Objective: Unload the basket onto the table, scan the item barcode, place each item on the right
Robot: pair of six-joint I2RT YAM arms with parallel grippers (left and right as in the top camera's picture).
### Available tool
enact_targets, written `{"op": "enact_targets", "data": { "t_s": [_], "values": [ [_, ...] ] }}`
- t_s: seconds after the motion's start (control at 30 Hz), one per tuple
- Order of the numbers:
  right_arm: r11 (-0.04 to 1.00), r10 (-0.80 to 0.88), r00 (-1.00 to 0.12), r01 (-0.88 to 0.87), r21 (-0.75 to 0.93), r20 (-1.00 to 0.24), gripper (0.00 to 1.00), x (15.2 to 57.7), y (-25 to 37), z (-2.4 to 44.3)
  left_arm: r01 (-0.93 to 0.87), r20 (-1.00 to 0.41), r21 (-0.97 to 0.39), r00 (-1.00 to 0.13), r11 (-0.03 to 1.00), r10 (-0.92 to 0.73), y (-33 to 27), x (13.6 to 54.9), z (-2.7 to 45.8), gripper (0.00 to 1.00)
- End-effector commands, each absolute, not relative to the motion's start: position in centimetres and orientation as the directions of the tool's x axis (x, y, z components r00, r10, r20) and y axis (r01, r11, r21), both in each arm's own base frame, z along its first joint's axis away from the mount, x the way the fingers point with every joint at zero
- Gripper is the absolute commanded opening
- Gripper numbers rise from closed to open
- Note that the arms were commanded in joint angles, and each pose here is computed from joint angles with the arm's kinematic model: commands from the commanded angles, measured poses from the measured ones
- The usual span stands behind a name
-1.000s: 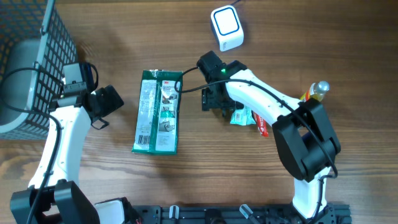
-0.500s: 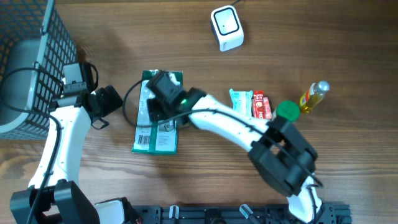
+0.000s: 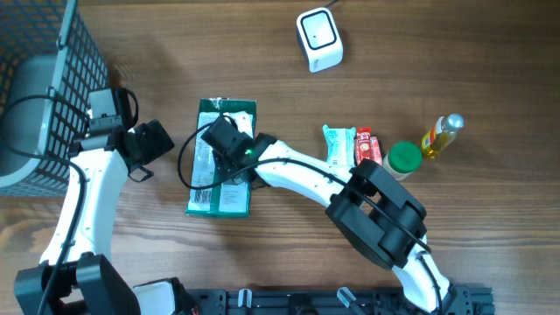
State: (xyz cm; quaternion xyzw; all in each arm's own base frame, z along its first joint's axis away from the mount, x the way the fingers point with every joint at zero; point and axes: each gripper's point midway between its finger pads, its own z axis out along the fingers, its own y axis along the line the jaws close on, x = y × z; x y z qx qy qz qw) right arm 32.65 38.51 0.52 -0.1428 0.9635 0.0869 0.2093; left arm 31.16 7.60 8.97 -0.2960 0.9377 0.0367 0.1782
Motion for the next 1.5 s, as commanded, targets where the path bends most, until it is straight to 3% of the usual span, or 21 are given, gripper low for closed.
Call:
{"op": "enact_targets", "data": {
  "t_s": [0.0, 1.47],
  "values": [
    [0.945, -0.25, -0.863, -0.316, 0.084, -0.439, 0.86, 33.4, 38.3, 0.3, -0.57, -0.378, -0.048, -0.75, 0.82, -0.543, 7.8, 31.6, 9.7, 1.0],
    [0.924, -0.221, -0.959, -0.263, 0.276, -0.175, 1.0, 33.0, 34.5, -0.9, -0.57, -0.377, -0.047, -0.75, 0.82, -0.543, 7.8, 31.5, 9.7, 1.0]
  ]
}}
